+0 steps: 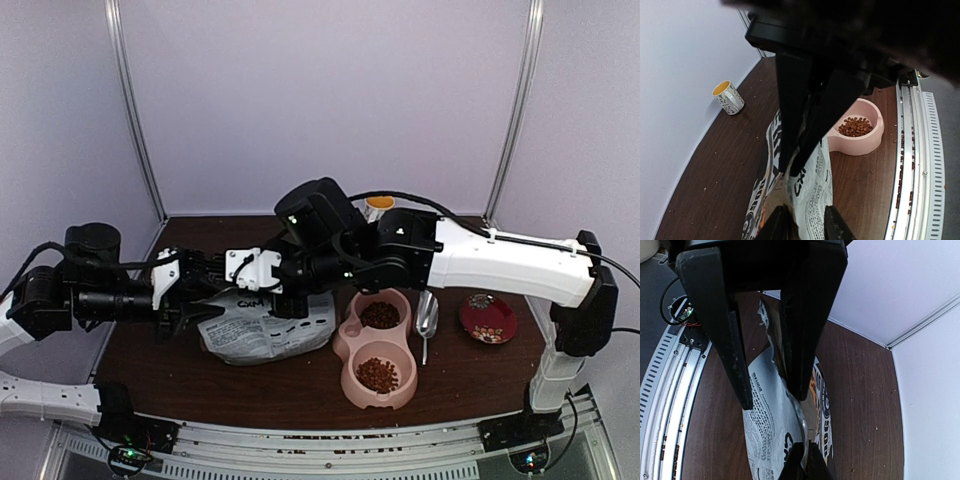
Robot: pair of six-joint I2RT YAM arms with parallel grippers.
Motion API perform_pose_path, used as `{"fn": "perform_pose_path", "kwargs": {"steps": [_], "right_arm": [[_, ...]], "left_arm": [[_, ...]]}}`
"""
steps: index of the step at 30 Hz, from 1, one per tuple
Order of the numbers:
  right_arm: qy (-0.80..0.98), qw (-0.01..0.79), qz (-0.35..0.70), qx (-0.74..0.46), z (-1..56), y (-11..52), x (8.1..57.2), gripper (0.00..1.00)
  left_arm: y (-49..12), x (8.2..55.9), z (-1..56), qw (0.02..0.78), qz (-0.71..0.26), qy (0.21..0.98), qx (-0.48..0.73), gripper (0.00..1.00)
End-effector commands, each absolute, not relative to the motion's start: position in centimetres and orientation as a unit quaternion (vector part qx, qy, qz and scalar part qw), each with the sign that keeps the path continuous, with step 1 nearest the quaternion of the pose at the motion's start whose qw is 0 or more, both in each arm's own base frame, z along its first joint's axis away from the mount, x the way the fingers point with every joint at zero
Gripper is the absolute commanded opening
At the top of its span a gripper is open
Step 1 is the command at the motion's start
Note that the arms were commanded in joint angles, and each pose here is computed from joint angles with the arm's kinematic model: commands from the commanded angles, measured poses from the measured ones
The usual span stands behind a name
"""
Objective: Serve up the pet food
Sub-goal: Press the seal on the pet food bag.
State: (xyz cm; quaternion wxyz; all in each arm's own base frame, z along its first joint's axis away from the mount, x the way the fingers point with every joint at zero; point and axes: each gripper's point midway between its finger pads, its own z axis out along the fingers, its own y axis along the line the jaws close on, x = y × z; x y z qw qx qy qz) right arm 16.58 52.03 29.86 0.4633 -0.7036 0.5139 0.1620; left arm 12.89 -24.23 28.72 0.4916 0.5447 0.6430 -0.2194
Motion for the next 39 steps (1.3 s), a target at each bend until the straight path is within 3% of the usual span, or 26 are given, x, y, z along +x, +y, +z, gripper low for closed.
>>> {"fn": "perform_pose_path", "kwargs": {"steps": [1, 11, 20, 25, 27, 30, 36, 39], "right_arm": [[0.506, 0.488, 0.183, -0.687, 31.8, 51.5, 16.4, 0.0], [0.494, 0.479, 0.209, -0.695, 31.7, 50.5, 15.3, 0.0], [0.482, 0.48, 0.245, -0.691, 32.3, 50.0, 14.8, 0.0], [0.49, 0.483, 0.243, -0.684, 32.3, 49.3, 15.5, 0.01], [0.504, 0.479, 0.223, -0.683, 31.9, 48.8, 16.5, 0.31], [0.518, 0.469, 0.183, -0.692, 30.8, 47.6, 17.7, 0.39], [0.542, 0.441, 0.131, -0.703, 28.9, 45.2, 19.5, 0.37], [0.547, 0.435, 0.125, -0.704, 28.5, 44.7, 19.8, 0.13]], "left_arm": [[-25.5, 14.3, 29.6, 0.506, -0.209, 0.643, 0.535, 0.27], [-24.8, 16.2, 28.9, 0.52, -0.157, 0.661, 0.518, 0.3], [-24.4, 16.8, 28.3, 0.519, -0.136, 0.67, 0.513, 0.0], [-24.1, 16.5, 28.6, 0.528, -0.144, 0.665, 0.508, 0.0], [-24.1, 16.4, 28.8, 0.53, -0.147, 0.663, 0.508, 0.0], [-24.0, 16.3, 29.0, 0.532, -0.148, 0.662, 0.507, 0.0], [-23.8, 16.1, 29.3, 0.537, -0.152, 0.659, 0.504, 0.0], [-23.8, 16.1, 29.4, 0.537, -0.154, 0.659, 0.504, 0.0]]}}
